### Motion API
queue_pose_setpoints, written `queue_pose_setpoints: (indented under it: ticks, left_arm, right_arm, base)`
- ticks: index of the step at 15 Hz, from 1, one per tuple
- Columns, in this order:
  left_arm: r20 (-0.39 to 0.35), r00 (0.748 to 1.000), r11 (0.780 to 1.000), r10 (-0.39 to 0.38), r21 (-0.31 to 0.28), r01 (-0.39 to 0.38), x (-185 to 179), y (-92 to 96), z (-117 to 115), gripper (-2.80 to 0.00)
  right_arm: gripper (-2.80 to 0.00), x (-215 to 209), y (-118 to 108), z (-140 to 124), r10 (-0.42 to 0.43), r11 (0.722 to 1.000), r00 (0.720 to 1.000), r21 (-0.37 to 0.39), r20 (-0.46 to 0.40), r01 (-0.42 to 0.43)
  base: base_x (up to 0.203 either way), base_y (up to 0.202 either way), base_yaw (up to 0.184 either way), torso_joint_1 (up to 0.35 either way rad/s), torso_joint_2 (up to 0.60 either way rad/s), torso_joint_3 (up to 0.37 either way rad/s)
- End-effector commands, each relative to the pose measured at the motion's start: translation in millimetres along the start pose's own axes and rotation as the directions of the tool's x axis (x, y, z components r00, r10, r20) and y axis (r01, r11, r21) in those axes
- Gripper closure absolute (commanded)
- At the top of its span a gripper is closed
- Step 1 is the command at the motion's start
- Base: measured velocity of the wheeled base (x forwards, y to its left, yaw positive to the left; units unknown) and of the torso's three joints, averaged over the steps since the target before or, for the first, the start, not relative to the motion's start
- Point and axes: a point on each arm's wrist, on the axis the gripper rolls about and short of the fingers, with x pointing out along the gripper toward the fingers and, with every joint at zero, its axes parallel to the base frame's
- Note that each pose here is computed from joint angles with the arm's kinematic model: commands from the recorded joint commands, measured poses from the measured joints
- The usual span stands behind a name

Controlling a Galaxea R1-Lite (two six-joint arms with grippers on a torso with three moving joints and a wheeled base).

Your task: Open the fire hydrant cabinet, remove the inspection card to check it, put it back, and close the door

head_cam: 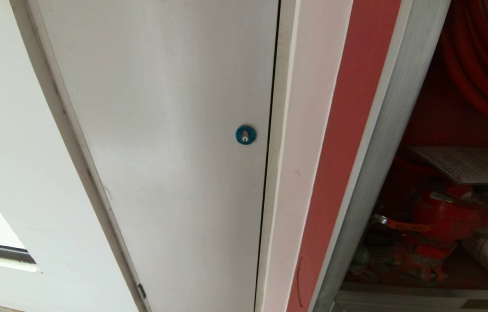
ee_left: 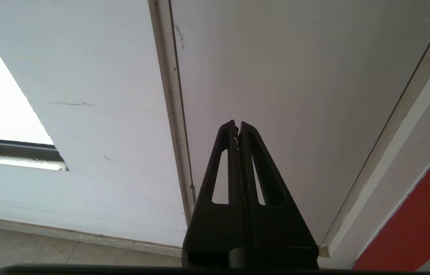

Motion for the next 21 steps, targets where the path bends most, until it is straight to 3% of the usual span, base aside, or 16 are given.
queue_pose_setpoints:
  ticks: [1,3,6,8,9,11,13,14,18,21]
  left_arm:
    - [-0.006,1.0,1.0,0.001,0.0,-0.001,0,0.0,-2,0.0]
    - [-0.007,1.0,1.0,0.0,0.0,0.0,1,0.0,-2,0.0]
    - [-0.007,1.0,1.0,0.001,0.0,-0.001,1,0.0,-2,0.0]
    - [-0.006,1.0,1.0,0.0,0.0,0.0,0,0.0,-2,0.0]
    - [-0.007,1.0,1.0,0.001,0.0,-0.001,1,0.0,-2,0.0]
    - [-0.007,1.0,1.0,0.001,0.0,-0.001,1,0.0,-2,0.0]
    - [-0.007,1.0,1.0,0.001,0.0,-0.001,1,0.0,-2,0.0]
    - [-0.007,1.0,1.0,0.001,0.0,-0.001,1,0.0,-2,0.0]
    - [-0.007,1.0,1.0,0.0,0.0,0.0,1,0.0,-2,0.0]
    - [-0.007,1.0,1.0,0.0,0.0,0.0,1,0.0,-2,0.0]
  right_arm:
    - [0.0,0,15,0,0.028,0.988,0.998,0.148,0.049,-0.035]
    - [0.0,5,26,1,0.059,0.943,0.994,0.322,0.088,-0.084]
    - [0.0,7,48,0,0.074,0.803,0.983,0.574,0.17,-0.16]
    - [0.0,-3,67,-4,0.014,0.71,0.977,0.686,0.215,-0.161]
    - [0.0,-8,76,-6,-0.018,0.657,0.973,0.737,0.23,-0.162]
    - [0.0,-17,94,-9,-0.076,0.489,0.958,0.847,0.278,-0.207]
    - [0.0,-21,107,-11,-0.152,0.335,0.936,0.908,0.318,-0.254]
    - [0.0,-22,113,-12,-0.2,0.277,0.921,0.921,0.335,-0.275]
    - [0.0,-15,144,-15,-0.33,0.155,0.868,0.929,0.37,-0.337]
    - [0.0,-4,164,-14,-0.339,0.044,0.868,0.928,0.363,-0.37]
  base:
    - [0.0,0.0,0.0,0.0,0.0,0.0]
    - [0.0,0.0,0.0,0.0,0.0,0.0]
    - [0.0,0.0,0.0,0.0,0.0,0.0]
    - [0.0,0.0,0.0,0.0,0.0,0.0]
    - [0.0,0.0,0.0,0.0,0.0,0.0]
    - [0.0,0.0,0.0,0.0,0.0,0.0]
    - [0.0,0.0,0.0,0.0,0.0,0.0]
    - [0.0,0.0,0.0,0.0,0.0,0.0]
    - [0.0,0.0,0.0,0.0,0.0,0.0]
    - [0.0,0.0,0.0,0.0,0.0,0.0]
